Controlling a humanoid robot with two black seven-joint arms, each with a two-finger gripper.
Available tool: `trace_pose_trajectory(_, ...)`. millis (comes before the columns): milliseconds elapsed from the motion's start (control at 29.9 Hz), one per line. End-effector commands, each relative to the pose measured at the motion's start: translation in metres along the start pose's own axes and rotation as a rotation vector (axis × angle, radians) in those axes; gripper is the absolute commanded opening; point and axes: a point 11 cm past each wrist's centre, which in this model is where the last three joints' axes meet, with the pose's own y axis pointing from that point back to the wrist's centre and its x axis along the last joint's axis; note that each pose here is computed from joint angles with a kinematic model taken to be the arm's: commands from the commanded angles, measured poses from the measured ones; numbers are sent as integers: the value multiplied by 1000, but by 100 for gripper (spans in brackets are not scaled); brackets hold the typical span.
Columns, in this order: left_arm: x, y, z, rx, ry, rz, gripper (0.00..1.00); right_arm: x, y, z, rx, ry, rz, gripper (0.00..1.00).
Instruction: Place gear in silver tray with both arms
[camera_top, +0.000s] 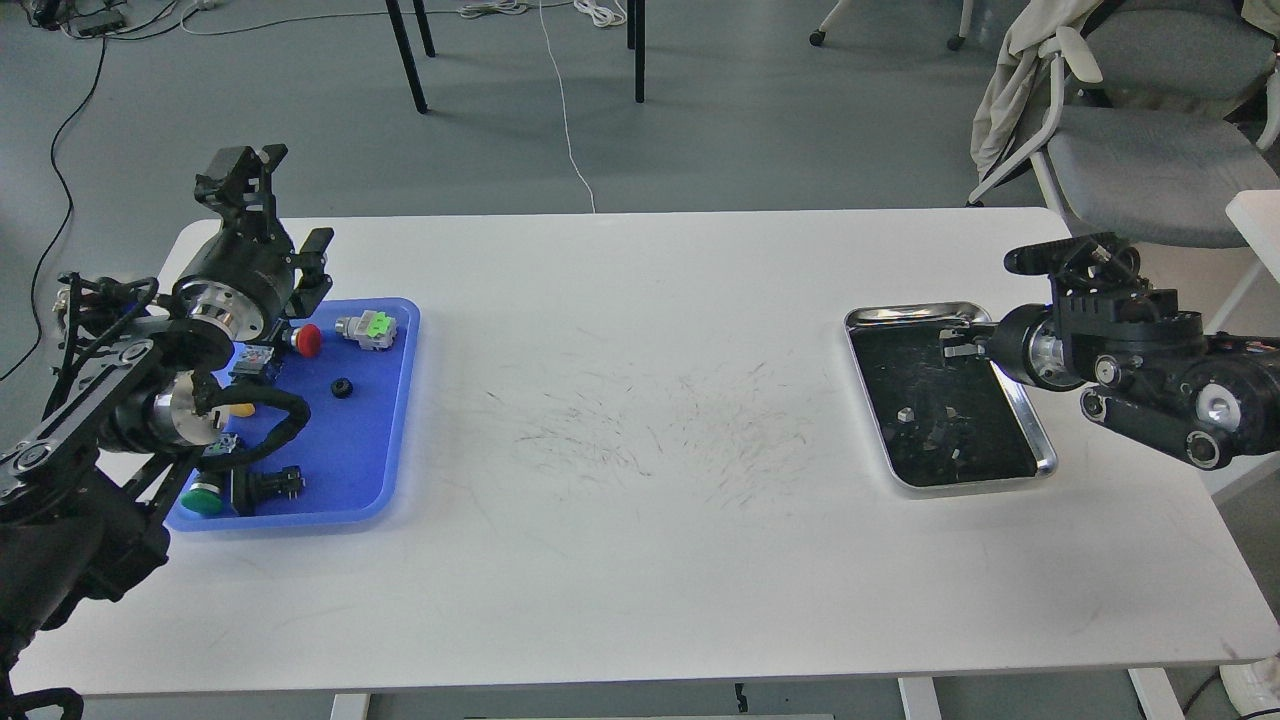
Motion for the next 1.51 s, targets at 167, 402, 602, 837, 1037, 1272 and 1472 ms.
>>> trace_pose_trajectory(167,0,0,0,0,1,0,98,-18,-15,-14,16,-7,-28,16)
trace_pose_trajectory(402,0,0,0,0,1,0,98,-5,-16,-14,19,-76,0,86)
trace_pose_trajectory(602,1,0,2,-3,-5,0,98,15,-12,-24,72,-244,40,95)
trace_pose_trajectory(837,16,0,25,-20,-116,11,98,83,14,-37,363,-920,116,95)
trace_pose_trajectory(1037,24,5,55,-9,-266,-14,98,136,60,-4,761,-1545,168,95)
trace_pose_trajectory(1272,5,26,100,3,-526,-235,98,106,80,64,1028,-2015,267,95)
trace_pose_trajectory(1472,-10,51,84,82,-970,-420,98,41,70,98,1024,-2249,362,95)
